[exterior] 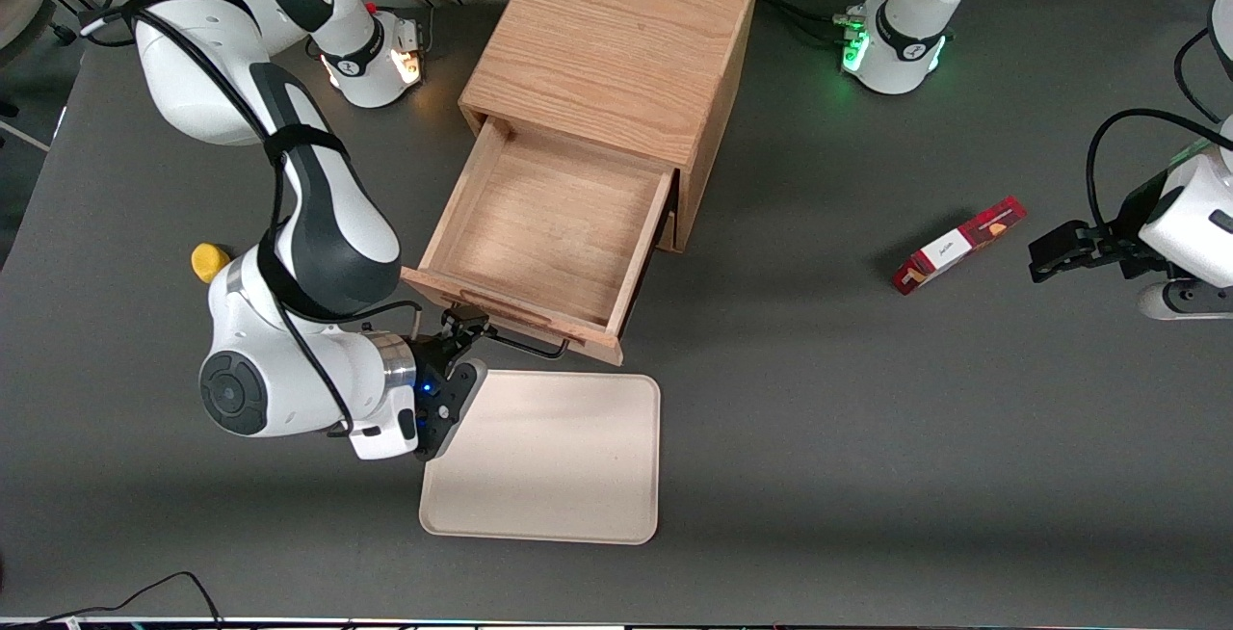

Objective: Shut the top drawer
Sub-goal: 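Press the right gripper against the drawer front beside the handle, then push the drawer front with the right gripper into the cabinet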

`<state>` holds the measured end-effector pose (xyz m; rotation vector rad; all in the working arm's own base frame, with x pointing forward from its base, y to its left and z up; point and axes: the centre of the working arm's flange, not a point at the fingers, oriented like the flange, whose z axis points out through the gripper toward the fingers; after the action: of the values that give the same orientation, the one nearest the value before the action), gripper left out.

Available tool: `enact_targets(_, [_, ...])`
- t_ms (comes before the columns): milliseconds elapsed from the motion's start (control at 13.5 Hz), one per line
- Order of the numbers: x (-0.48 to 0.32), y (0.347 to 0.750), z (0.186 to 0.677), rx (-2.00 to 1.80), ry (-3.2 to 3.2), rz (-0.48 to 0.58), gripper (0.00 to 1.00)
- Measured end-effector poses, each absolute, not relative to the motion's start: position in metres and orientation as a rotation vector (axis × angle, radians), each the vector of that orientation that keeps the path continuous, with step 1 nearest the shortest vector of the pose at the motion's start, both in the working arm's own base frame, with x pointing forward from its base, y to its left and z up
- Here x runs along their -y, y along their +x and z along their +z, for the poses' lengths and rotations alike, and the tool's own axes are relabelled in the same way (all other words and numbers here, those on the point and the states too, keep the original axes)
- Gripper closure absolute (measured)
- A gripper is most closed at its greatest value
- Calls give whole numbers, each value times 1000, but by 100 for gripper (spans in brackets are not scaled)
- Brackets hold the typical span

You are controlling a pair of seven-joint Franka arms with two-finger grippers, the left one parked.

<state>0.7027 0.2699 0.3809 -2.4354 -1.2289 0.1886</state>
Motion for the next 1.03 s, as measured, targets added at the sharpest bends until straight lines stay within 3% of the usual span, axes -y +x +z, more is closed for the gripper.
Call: enact_targets(1034, [-310, 676, 360, 1323, -2391, 280, 0])
